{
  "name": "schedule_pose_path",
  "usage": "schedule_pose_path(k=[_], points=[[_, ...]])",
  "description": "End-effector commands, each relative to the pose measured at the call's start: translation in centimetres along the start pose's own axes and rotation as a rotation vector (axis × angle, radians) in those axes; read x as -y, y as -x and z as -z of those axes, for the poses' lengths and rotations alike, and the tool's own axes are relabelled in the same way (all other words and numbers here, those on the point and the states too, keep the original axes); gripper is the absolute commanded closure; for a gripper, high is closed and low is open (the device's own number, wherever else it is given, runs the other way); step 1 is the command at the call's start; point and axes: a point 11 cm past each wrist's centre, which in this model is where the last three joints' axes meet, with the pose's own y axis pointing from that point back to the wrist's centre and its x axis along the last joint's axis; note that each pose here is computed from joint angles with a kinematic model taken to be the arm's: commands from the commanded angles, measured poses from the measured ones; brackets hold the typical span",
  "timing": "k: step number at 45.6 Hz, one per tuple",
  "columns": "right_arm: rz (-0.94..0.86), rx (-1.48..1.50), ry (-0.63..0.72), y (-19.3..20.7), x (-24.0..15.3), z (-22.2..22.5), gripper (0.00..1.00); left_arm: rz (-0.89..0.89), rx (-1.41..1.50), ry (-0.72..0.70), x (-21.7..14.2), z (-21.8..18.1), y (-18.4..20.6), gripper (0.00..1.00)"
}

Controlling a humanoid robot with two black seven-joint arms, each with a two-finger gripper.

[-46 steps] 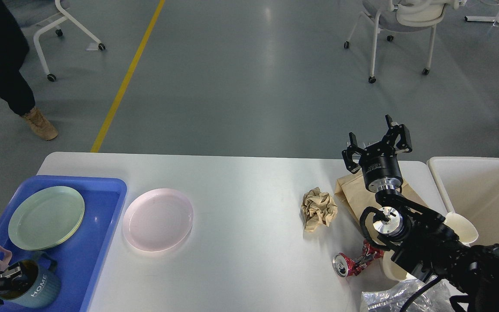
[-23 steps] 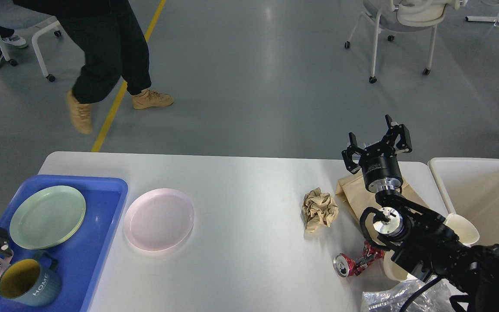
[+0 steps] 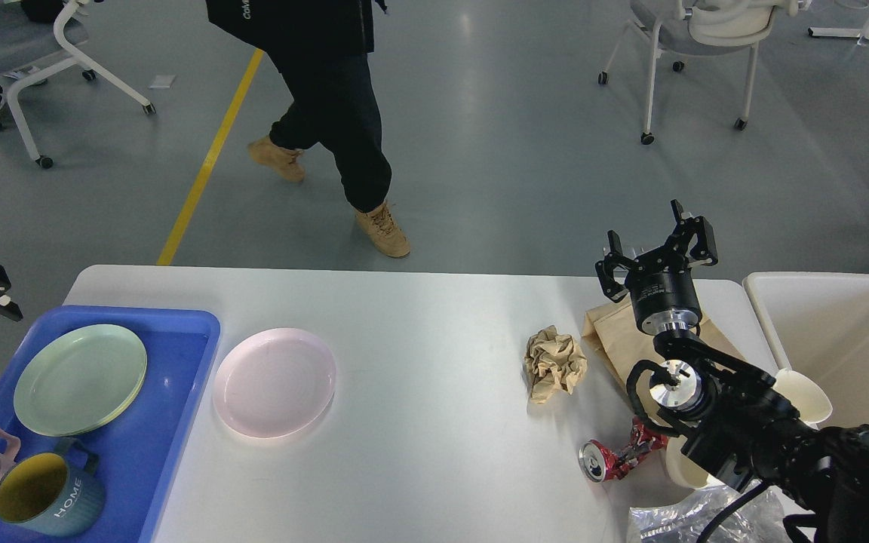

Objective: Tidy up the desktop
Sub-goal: 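Release the mug and move the left gripper to the pink plate rim, then grasp the rim of the pink plate with the left gripper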

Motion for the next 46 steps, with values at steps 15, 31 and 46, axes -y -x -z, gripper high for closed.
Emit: schedule_pose_path(k=[15, 31, 46], points=[[0.001, 0.001, 0.0, 0.0, 0.0, 0.0, 0.0, -0.034, -0.191, -0.032, 14.0, -4.6, 7.6, 0.02], [0.001, 0.001, 0.0, 0.0, 0.0, 0.0, 0.0, -0.115, -0.303, -0.034, 19.9, -6.6, 11.7, 0.03], [0.001, 0.001, 0.0, 0.0, 0.0, 0.0, 0.0, -0.139, -0.39, 0.008, 24.0, -8.6, 14.8, 0.06]])
